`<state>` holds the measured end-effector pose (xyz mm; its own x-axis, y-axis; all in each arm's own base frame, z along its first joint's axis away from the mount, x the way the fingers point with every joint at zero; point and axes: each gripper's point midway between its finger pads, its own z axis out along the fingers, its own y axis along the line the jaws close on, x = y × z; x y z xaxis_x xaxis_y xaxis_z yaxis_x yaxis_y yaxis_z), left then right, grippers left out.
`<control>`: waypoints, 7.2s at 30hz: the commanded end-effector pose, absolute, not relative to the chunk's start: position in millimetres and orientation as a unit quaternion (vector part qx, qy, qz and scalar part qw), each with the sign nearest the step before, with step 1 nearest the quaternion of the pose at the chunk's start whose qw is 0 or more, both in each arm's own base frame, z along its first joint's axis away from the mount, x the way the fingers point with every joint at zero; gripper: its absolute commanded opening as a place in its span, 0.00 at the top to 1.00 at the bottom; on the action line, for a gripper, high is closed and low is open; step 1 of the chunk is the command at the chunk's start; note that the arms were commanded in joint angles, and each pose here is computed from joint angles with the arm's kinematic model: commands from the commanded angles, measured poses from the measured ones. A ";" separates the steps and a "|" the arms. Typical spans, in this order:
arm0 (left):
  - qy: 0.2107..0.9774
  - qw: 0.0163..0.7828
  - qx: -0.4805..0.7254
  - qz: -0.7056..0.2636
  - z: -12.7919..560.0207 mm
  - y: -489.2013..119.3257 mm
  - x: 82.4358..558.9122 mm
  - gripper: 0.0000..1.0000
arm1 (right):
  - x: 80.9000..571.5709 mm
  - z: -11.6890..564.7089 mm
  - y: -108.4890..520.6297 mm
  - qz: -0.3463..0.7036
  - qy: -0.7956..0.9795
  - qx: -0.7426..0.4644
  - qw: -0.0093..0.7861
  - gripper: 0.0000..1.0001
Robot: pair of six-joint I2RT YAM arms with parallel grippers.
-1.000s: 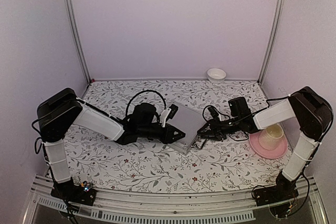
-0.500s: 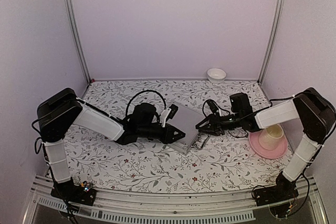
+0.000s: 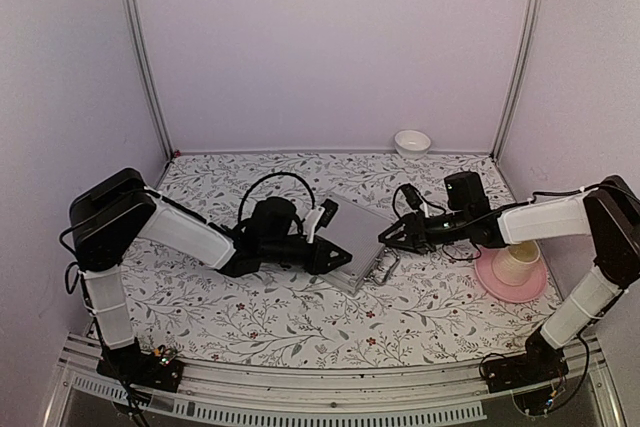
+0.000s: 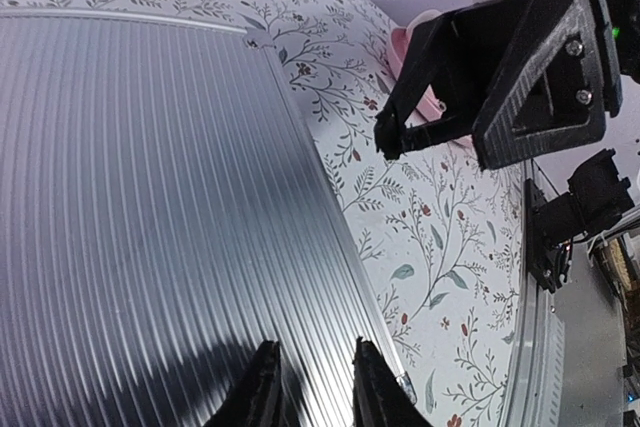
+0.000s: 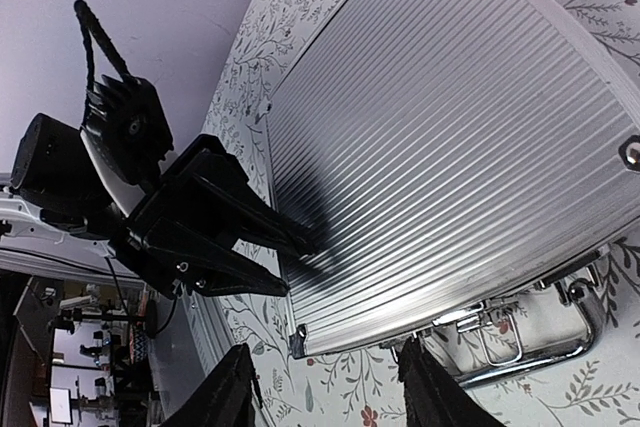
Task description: Pack up texas hold em set
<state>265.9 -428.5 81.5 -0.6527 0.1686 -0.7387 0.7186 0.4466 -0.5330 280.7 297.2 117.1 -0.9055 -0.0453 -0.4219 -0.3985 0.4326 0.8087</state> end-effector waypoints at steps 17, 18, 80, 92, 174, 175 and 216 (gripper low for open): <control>0.826 0.290 0.264 -0.406 62.2 -403.8 254.7 0.74 | 293.1 54.4 276.6 0.326 0.898 -0.231 0.184 0.57; 0.825 0.291 0.263 -0.407 63.2 -404.7 254.8 0.74 | 293.4 52.4 275.9 0.321 0.900 -0.233 0.183 0.57; 0.818 0.299 0.265 -0.413 71.4 -408.2 257.7 0.74 | 288.1 42.3 289.6 0.321 0.899 -0.252 0.161 0.96; 0.816 0.298 0.265 -0.418 70.1 -408.7 256.1 0.75 | 292.9 79.2 303.7 0.357 0.890 -0.237 0.158 0.96; 0.785 0.403 0.236 -0.406 125.7 -380.7 266.5 0.65 | 293.2 37.7 275.7 0.452 0.850 -0.209 0.175 0.71; 0.785 0.404 0.236 -0.407 125.9 -380.6 266.0 0.65 | 290.0 38.8 279.1 0.453 0.848 -0.214 0.174 0.71; 0.759 0.436 0.309 -0.372 123.0 -358.6 270.4 0.66 | 250.9 67.7 320.7 0.392 0.874 -0.215 0.191 0.51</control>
<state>265.8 -367.6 102.9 -0.4404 0.2291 -0.8681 0.8086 0.5214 -0.2727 237.2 324.4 63.0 -0.8427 -0.2655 -0.4683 -0.5287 0.5719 0.6272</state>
